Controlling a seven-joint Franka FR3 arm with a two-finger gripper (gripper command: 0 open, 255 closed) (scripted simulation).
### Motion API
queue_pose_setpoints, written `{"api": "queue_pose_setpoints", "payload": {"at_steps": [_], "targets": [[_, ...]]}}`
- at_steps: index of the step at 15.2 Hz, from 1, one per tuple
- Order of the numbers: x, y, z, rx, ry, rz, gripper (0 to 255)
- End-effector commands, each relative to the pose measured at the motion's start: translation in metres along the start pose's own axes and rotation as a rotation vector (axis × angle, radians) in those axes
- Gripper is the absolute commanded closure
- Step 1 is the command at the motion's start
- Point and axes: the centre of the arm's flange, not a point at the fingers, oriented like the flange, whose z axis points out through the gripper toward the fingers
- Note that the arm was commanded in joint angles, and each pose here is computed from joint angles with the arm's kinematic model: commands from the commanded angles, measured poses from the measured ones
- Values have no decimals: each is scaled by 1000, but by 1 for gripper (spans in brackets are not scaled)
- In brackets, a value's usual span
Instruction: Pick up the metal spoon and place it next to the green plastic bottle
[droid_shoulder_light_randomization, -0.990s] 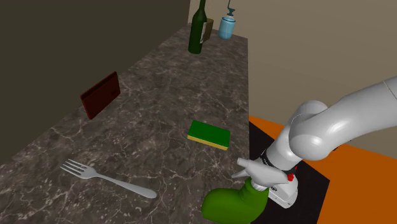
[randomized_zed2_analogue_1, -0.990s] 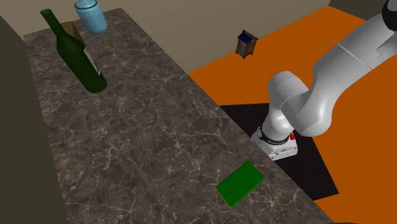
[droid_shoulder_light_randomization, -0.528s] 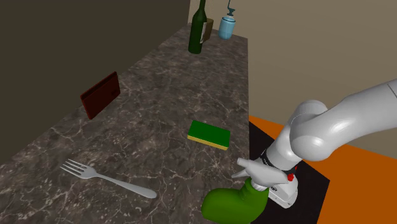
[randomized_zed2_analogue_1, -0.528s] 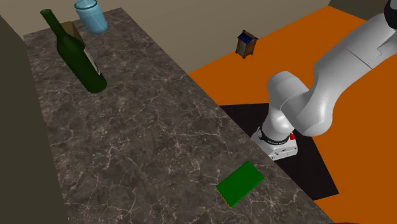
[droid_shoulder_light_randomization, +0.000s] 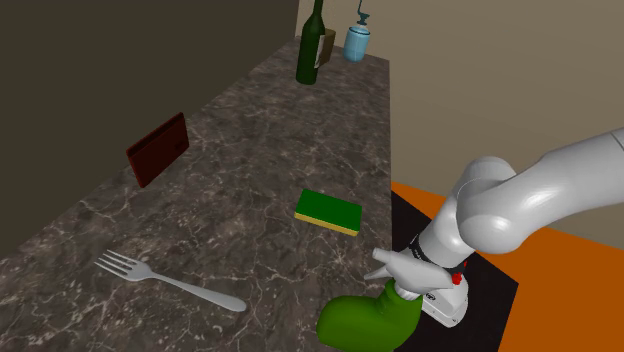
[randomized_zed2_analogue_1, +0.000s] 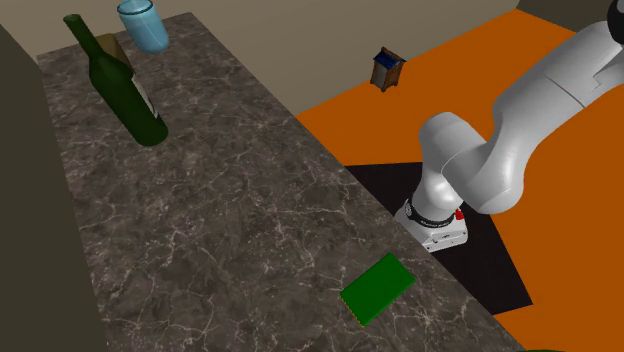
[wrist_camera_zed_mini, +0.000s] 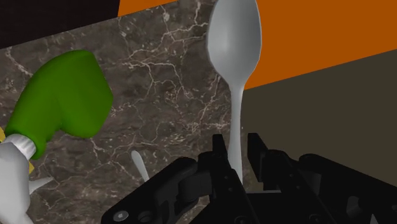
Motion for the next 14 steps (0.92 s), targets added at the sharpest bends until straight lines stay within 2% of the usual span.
{"api": "queue_pose_setpoints", "payload": {"at_steps": [1,14], "targets": [[-2,1,10,0,0,0,255],[-17,9,76,0,0,0,255]]}}
